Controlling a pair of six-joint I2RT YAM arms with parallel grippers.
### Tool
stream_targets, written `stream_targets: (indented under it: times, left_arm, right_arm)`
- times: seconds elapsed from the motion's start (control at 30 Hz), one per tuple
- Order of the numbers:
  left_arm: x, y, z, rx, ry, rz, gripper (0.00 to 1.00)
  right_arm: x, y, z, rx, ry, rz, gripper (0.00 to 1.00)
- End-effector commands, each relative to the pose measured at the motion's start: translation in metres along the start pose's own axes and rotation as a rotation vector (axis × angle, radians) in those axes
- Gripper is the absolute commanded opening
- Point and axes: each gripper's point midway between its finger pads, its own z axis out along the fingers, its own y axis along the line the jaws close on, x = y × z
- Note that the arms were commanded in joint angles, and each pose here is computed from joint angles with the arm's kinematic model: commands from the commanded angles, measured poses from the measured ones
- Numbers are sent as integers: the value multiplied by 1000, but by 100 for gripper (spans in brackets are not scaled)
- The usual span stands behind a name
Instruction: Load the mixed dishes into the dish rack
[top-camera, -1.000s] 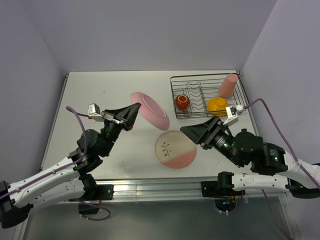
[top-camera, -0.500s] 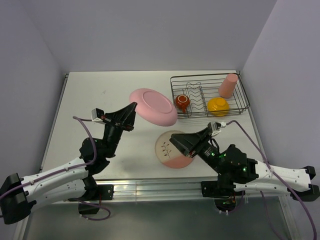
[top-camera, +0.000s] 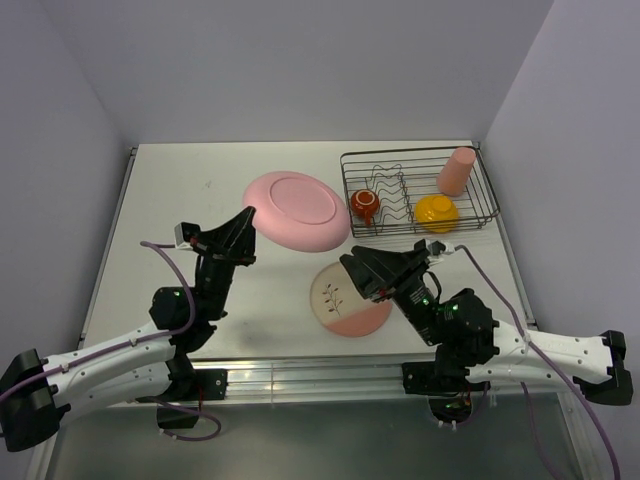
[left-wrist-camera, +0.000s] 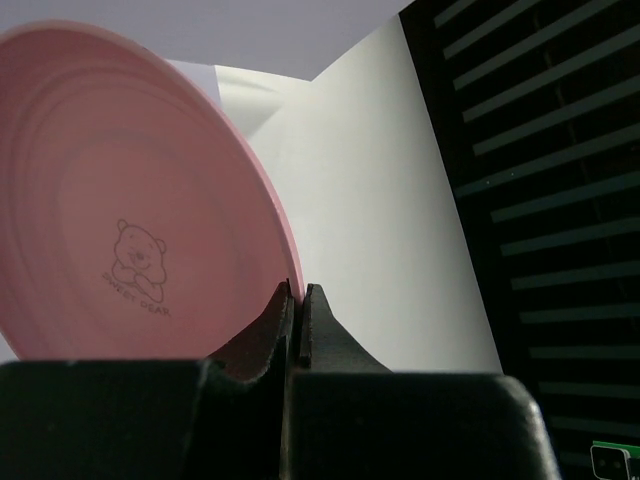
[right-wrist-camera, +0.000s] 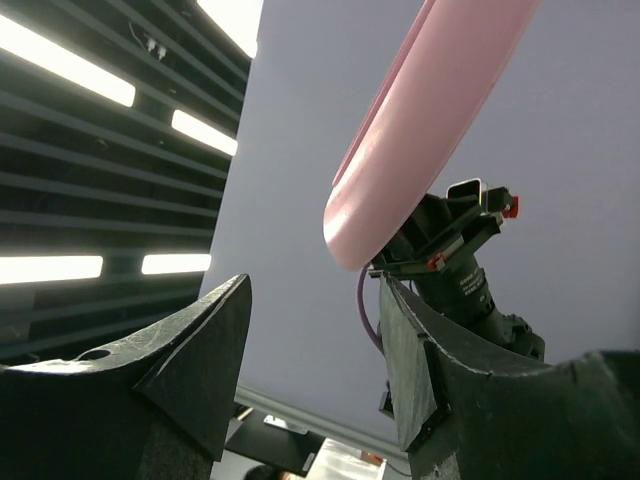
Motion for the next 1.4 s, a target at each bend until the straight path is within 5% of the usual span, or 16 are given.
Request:
stream_targets:
  times: [0.0, 0.67, 1.07, 1.13, 1.2, 1.23, 1.27, 1.37]
  left_arm:
    - [5, -41, -5, 129, 33, -91, 0]
    - [12, -38, -7, 126, 78, -123, 0]
    - [11, -28, -9, 93, 80, -133, 0]
    - [11, -22, -8, 66, 79, -125, 0]
    - [11, -17, -9, 49, 83, -128, 0]
    - [12, -17, -9, 48, 86, -134, 0]
    - [11, -12, -10, 37, 85, -133, 0]
    - [10, -4, -13, 17, 92, -137, 8]
  right_arm:
    - [-6, 26, 6, -75, -29, 72, 61]
    - [-21, 21, 38, -118, -43, 104, 61]
    - [2, 30, 71, -175, 119, 96, 57]
    - [0, 36, 68, -190, 118, 80, 51]
    - [-3, 41, 62, -206, 113, 67, 35]
    - [-5, 42, 61, -209, 109, 59, 23]
    - [-6, 39, 59, -194, 109, 51, 1]
    - [-11, 40, 52, -177, 95, 18, 0]
